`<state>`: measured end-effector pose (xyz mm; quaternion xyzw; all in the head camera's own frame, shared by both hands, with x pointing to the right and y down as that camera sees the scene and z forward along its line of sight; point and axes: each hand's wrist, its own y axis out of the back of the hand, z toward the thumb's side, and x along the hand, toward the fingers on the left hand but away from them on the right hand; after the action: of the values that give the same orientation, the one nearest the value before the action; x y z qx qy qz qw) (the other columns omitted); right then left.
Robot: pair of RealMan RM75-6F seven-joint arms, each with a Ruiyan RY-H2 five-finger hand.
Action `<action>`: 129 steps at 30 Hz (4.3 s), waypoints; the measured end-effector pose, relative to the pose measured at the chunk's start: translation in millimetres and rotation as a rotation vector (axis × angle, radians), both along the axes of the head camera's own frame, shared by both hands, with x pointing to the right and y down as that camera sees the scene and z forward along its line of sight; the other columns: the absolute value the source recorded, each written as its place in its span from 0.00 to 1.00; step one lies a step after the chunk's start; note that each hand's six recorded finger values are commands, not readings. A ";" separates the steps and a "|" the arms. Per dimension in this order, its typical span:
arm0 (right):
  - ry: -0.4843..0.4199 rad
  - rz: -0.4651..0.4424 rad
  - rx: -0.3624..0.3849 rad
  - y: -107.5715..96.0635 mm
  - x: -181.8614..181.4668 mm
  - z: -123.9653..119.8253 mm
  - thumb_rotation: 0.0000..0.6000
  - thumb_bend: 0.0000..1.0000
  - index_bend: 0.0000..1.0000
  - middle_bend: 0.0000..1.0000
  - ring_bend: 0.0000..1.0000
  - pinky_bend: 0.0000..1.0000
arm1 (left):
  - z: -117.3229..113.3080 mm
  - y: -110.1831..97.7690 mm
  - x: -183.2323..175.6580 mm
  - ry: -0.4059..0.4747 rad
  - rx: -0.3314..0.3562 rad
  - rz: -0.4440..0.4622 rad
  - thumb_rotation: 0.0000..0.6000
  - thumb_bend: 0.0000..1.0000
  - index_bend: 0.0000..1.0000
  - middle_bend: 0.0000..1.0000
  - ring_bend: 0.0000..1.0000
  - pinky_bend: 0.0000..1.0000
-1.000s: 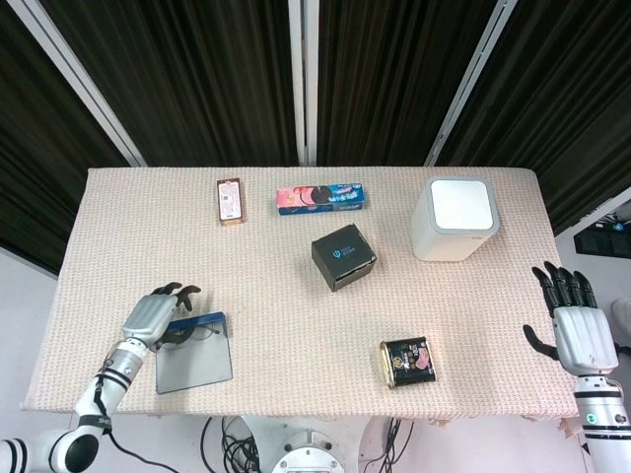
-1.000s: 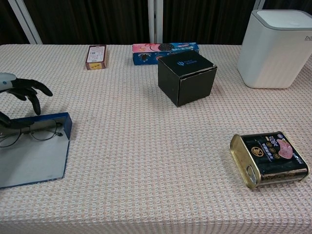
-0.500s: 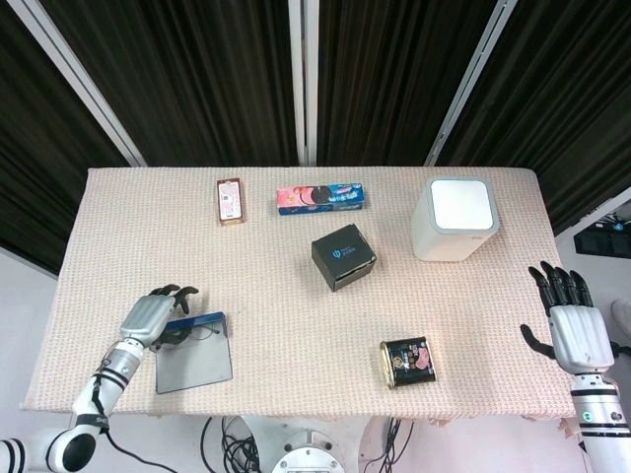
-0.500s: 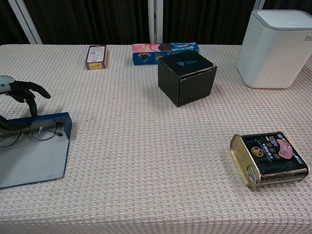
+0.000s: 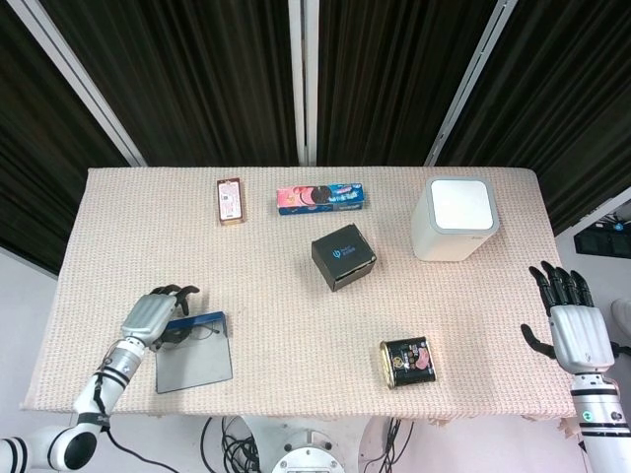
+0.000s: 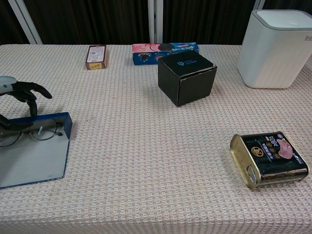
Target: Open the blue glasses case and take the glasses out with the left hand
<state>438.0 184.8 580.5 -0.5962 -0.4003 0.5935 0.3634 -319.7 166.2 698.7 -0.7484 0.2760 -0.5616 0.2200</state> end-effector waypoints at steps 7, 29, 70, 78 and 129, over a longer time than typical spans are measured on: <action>0.001 0.004 -0.006 0.8 0.8 2.1 1.00 0.24 0.00 0.00 0.00 0.00 | -1.2 -2.0 2.9 0.030 0.025 -0.009 1.00 0.35 0.21 0.49 0.19 0.18; 0.002 0.011 -0.009 1.4 3.9 3.6 1.00 0.24 0.00 0.00 0.00 0.00 | -1.2 -7.6 6.0 0.048 0.111 0.019 1.00 0.35 0.26 0.56 0.25 0.18; 0.007 0.027 -0.021 1.9 9.2 6.4 1.00 0.24 0.00 0.00 0.00 0.00 | -13.5 -25.5 23.3 -0.187 0.598 0.342 1.00 0.35 0.29 0.64 0.32 0.18; 0.009 0.028 -0.025 2.3 9.5 6.9 1.00 0.24 0.00 0.00 0.00 0.00 | -7.4 -24.3 24.5 -0.182 0.616 0.360 1.00 0.35 0.29 0.64 0.32 0.18; -0.027 0.053 0.008 -1.1 15.6 -0.3 1.00 0.24 0.00 0.00 0.00 0.00 | -22.5 -13.7 46.2 0.046 0.307 -0.024 1.00 0.29 0.23 0.31 0.18 0.27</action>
<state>453.6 183.7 580.3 -0.5919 -0.4235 0.5931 0.3443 -273.5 152.4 676.2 -0.7153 0.3725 -0.4981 0.3185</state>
